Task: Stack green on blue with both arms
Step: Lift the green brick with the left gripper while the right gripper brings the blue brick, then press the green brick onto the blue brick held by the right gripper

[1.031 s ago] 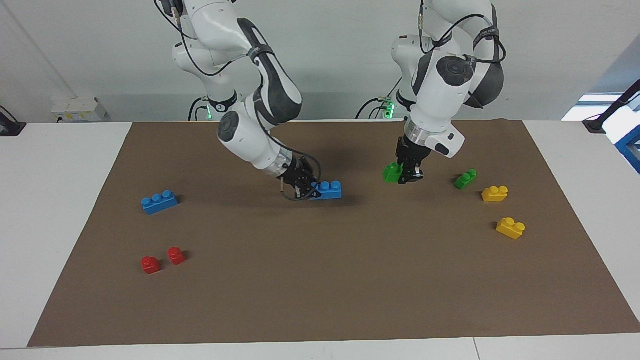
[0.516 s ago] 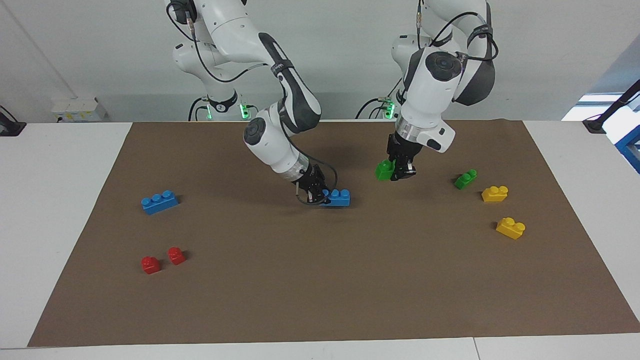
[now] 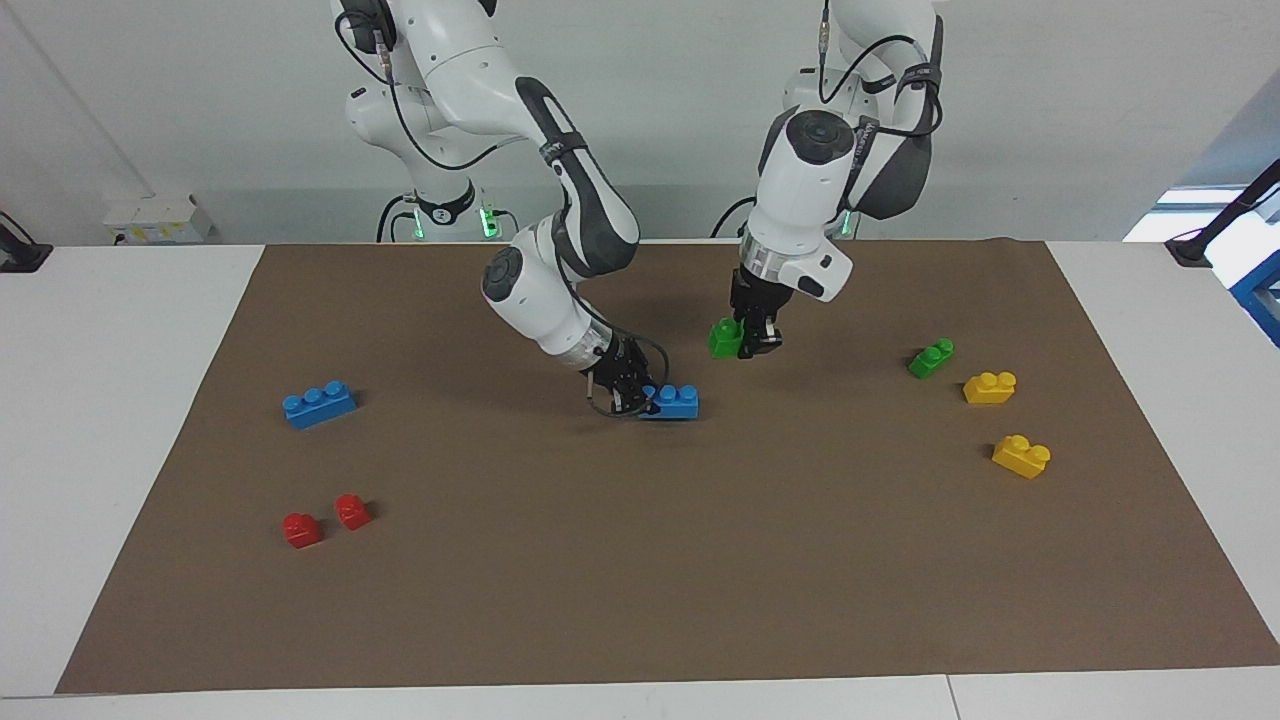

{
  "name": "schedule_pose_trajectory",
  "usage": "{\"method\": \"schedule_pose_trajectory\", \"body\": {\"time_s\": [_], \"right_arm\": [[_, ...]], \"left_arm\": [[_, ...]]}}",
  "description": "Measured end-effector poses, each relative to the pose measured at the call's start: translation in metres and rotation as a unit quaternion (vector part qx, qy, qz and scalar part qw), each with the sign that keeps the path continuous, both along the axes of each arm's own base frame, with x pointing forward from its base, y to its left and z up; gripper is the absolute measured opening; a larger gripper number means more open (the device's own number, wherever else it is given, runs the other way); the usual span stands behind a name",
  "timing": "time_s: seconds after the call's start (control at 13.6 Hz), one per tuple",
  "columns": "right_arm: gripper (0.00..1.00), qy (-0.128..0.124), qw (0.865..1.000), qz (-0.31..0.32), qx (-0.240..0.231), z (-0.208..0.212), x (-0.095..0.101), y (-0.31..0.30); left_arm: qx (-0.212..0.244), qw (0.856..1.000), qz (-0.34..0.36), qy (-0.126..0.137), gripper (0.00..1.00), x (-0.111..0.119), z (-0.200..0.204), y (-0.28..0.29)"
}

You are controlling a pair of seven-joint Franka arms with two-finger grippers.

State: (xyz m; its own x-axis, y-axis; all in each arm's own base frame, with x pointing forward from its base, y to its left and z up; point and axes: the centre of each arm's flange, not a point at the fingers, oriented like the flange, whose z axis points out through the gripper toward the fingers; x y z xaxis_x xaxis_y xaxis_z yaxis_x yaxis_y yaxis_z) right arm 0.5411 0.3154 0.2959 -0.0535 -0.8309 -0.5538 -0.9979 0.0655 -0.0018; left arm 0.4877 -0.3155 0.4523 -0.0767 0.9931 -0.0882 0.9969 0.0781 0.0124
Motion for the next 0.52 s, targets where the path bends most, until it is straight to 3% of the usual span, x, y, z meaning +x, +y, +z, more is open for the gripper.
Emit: {"method": "schedule_pose_trajectory", "body": {"time_s": [0.52], "right_arm": [[0.34, -0.014, 1.000, 0.007, 0.013, -0.015, -0.010, 0.007]], "left_arm": [[0.003, 1.000, 0.020, 0.009, 0.34, -0.026, -0.039, -0.033]]}}
